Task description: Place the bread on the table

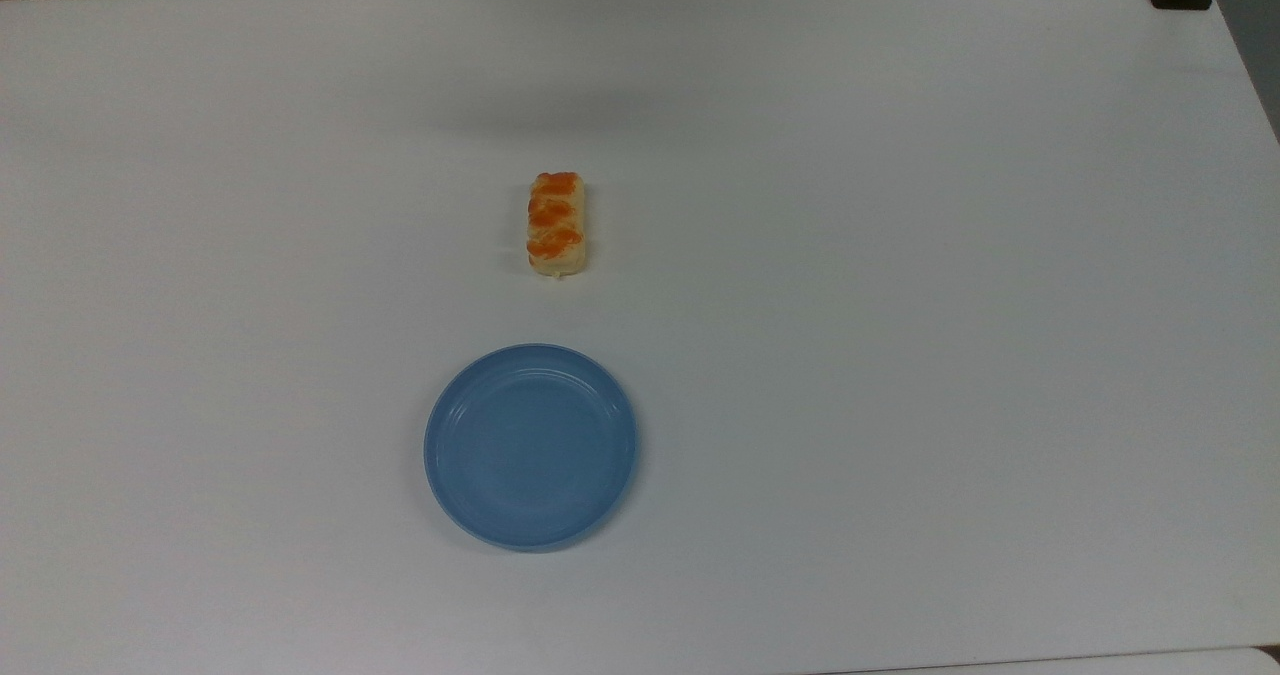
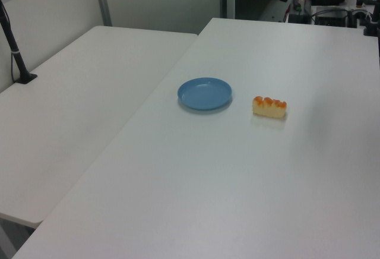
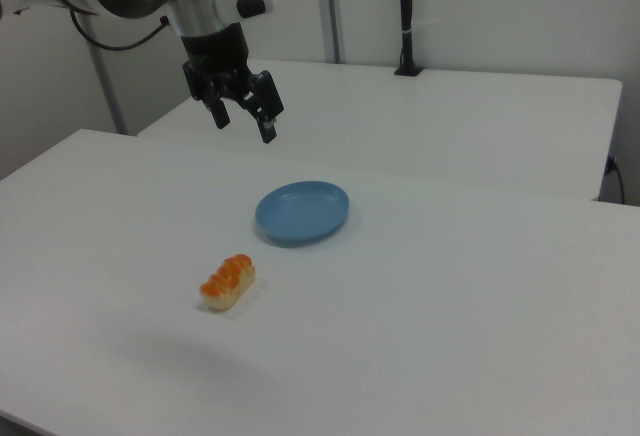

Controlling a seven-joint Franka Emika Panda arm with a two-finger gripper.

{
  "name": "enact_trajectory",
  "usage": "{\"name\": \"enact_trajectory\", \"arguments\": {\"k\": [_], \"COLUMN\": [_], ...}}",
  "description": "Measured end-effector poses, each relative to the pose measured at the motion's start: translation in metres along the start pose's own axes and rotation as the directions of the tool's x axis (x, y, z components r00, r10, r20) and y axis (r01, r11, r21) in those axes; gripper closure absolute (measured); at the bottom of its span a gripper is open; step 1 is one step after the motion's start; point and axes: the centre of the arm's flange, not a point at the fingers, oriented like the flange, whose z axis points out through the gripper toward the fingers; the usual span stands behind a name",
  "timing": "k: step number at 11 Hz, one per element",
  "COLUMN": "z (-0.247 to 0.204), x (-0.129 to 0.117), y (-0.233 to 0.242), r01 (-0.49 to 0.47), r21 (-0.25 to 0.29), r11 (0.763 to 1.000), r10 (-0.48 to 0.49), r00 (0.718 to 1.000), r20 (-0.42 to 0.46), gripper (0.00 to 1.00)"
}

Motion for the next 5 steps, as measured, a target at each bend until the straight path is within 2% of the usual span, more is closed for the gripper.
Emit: {"name": "enact_trajectory", "arguments": {"k": [2,5], "z": [-0.0009,0.0004], "x": [-0.0007,-0.0005], "y": [0.0083,0.0065], "r01": [0.068,0.087], "r21": [-0.001,0.0], "r11": [0.998,0.996], "r10": [-0.068,-0.087], "r00": [0.998,0.996], "r20": [-0.001,0.001], "gripper": [0.0,0.0]}}
